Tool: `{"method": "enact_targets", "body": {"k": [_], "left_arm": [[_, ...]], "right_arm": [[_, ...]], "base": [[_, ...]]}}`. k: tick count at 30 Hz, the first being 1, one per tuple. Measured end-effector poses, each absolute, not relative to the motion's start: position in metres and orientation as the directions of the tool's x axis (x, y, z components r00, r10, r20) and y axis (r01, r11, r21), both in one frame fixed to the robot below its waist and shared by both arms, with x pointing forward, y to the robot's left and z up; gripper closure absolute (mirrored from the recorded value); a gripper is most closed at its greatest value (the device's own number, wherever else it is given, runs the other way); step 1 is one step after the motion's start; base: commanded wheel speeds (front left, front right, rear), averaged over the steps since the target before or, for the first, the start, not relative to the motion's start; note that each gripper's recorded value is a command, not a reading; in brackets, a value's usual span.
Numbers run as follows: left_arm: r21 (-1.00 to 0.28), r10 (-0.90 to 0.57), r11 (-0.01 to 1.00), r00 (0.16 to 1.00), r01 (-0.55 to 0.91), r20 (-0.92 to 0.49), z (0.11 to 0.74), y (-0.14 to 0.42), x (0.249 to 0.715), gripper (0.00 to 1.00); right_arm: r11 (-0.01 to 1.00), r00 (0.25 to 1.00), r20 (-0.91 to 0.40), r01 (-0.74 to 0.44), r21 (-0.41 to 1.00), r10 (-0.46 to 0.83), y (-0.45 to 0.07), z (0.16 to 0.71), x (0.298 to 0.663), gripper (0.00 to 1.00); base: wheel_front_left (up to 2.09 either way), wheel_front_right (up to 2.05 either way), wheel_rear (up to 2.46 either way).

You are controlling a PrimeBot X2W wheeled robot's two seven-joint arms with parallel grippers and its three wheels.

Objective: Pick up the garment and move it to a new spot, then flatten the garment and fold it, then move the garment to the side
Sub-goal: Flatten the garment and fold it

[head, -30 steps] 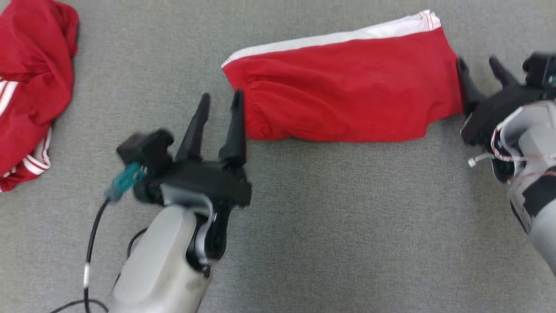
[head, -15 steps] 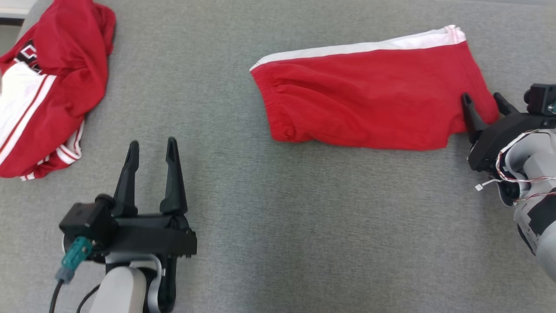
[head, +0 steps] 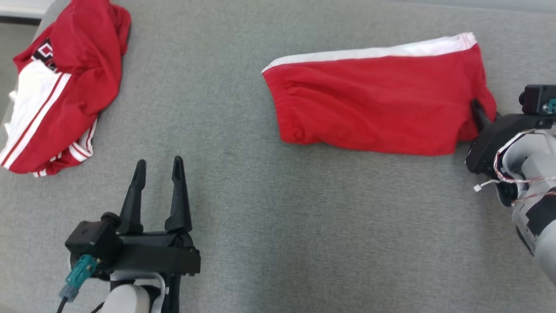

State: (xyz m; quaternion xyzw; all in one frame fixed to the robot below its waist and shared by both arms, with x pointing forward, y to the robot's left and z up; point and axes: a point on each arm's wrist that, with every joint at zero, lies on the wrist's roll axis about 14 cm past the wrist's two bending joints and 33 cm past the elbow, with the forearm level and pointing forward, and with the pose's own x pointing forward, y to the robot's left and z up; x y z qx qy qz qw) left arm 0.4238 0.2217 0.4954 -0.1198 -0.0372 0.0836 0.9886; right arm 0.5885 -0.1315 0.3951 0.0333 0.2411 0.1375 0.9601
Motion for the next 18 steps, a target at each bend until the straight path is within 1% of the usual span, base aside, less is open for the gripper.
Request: {"method": "enact_targets", "body": {"k": [5,10,11,13,18], "left_arm": [[-0.244,0.177,0.957,0.982,-0.156,0.067,0.500,0.222,0.419,0.00],[-0.250,0.175,0.956,0.982,-0.151,0.077,0.504,0.220,0.413,0.00],[-0.251,0.162,0.958,0.983,-0.137,0.082,0.505,0.216,0.411,0.00],[-0.250,0.155,0.960,0.984,-0.130,0.085,0.506,0.214,0.409,0.00],[-0.243,0.126,0.965,0.987,-0.099,0.097,0.510,0.205,0.406,0.00]], "right_arm": [[0.955,0.865,-0.406,-0.255,0.151,0.295,-0.136,0.410,0.576,1.00],[0.960,0.883,-0.385,-0.216,0.176,0.269,-0.161,0.415,0.550,1.00],[0.965,0.889,-0.386,-0.190,0.180,0.246,-0.177,0.414,0.537,1.00],[0.970,0.893,-0.393,-0.154,0.188,0.218,-0.194,0.412,0.523,1.00],[0.977,0.908,-0.398,-0.047,0.209,0.129,-0.238,0.413,0.493,1.00]], "base": [[0.00,0.00,0.00],[0.00,0.00,0.00],[0.00,0.00,0.00],[0.00,0.00,0.00],[0.00,0.00,0.00]]}}
